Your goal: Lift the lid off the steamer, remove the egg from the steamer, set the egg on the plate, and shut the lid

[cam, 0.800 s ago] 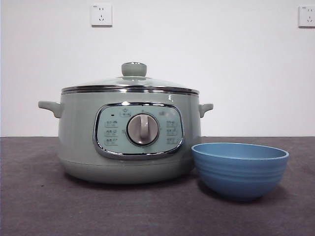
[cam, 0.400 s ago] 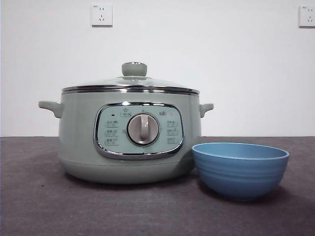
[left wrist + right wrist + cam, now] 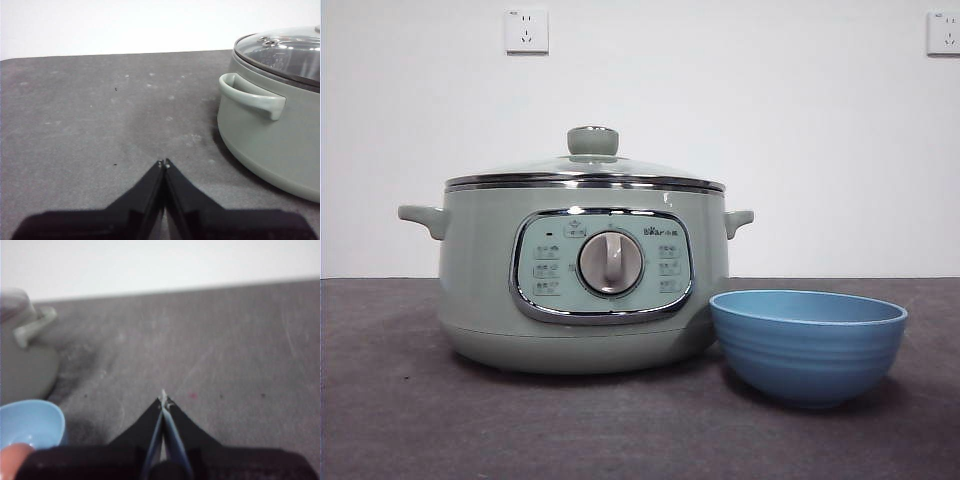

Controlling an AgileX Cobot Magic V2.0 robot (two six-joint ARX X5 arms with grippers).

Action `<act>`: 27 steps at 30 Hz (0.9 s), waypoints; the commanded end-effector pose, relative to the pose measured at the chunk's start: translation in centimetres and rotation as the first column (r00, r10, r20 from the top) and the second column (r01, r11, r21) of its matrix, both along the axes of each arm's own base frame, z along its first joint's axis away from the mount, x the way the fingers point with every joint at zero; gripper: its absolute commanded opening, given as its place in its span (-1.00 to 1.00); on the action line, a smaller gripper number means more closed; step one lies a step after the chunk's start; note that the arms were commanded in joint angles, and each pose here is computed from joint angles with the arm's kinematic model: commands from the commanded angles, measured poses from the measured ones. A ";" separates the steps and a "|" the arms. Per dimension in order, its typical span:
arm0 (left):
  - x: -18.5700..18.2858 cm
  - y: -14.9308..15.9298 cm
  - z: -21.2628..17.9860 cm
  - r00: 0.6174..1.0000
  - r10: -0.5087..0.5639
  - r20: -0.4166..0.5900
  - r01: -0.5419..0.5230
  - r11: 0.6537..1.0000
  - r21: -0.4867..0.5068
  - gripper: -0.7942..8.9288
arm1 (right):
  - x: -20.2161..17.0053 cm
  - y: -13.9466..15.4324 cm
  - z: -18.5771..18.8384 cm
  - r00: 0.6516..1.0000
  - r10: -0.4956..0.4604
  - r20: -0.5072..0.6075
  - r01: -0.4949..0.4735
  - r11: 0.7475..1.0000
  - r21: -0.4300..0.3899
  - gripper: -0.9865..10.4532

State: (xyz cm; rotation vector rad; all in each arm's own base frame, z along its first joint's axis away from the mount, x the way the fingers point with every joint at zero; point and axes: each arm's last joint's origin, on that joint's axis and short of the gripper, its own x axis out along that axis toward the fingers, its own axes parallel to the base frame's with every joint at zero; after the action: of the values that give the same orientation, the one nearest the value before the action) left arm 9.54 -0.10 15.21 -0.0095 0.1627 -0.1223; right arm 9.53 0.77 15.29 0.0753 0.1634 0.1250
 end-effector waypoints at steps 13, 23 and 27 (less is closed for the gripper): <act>0.1 0.0 -0.4 1.000 0.005 -0.009 -0.005 1.000 -0.007 -0.84 | 0.0 0.0 -0.5 1.000 -0.008 -0.024 0.009 1.000 0.027 -0.83; 0.1 0.0 -0.4 1.000 0.005 -0.009 -0.005 1.000 -0.007 -0.84 | 0.0 0.0 -0.5 1.000 -0.008 -0.024 0.009 1.000 0.027 -0.83; 0.1 0.0 -0.4 1.000 0.005 -0.009 -0.005 1.000 -0.007 -0.84 | 0.0 0.0 -0.5 1.000 -0.008 -0.024 0.009 1.000 0.027 -0.83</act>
State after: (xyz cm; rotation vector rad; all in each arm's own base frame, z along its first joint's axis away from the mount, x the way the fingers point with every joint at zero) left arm 9.54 -0.10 15.21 -0.0099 0.1628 -0.1223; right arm 9.53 0.77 15.28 0.0946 0.1649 0.1215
